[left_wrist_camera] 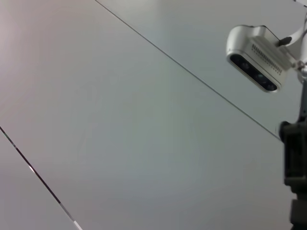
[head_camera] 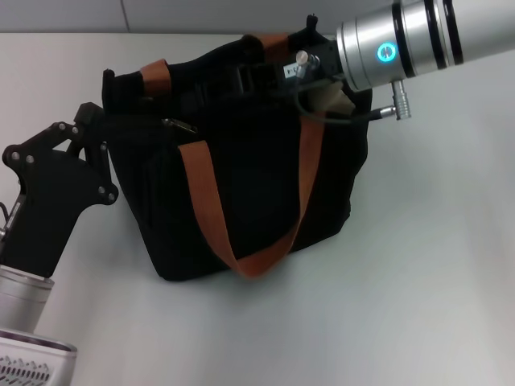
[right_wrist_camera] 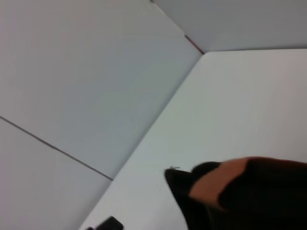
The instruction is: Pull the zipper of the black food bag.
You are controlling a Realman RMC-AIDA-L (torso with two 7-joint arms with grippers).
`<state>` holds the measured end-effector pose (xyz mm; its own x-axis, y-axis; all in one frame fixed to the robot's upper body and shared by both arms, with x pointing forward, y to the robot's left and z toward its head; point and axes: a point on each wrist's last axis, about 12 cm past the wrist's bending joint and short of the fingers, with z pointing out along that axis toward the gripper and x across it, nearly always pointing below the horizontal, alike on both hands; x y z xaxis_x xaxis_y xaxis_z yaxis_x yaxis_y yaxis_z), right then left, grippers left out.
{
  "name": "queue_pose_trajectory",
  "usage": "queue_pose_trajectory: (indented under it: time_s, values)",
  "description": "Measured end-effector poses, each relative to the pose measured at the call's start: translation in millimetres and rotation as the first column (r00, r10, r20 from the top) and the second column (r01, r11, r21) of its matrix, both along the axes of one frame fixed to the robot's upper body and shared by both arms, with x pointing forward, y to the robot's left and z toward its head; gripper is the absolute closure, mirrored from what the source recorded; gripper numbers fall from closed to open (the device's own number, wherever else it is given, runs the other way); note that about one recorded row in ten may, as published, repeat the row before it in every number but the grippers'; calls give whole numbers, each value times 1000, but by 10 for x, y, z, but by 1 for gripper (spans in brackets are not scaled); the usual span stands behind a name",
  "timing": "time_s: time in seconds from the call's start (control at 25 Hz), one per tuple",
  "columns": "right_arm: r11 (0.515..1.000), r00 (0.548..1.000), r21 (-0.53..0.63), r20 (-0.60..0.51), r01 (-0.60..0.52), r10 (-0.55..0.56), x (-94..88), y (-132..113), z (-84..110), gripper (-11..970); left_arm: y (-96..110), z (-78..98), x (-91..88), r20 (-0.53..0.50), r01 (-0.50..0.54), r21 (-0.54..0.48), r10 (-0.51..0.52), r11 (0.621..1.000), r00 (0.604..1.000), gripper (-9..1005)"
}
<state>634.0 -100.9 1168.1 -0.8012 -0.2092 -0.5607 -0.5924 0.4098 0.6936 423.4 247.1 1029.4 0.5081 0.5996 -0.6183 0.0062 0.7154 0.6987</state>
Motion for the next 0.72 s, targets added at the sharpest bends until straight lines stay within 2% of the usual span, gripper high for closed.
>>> queue_pose_trajectory:
  time_s: [0.08, 0.28, 0.72]
  values:
    - [1000, 1000, -9, -3, -3, 3, -7, 13, -18, 595, -5, 1, 1, 0, 2, -1, -2, 1000, 1000, 980]
    - [1000, 1000, -13, -7, -18, 18, -21, 74, -25, 505, -11, 5, 7, 2, 4, -2, -4, 1000, 1000, 980]
    - [999, 999, -13, -26, -37, 37, -43, 127, -39, 518, -10, 7, 15, 4, 5, 0, -5, 1000, 1000, 979]
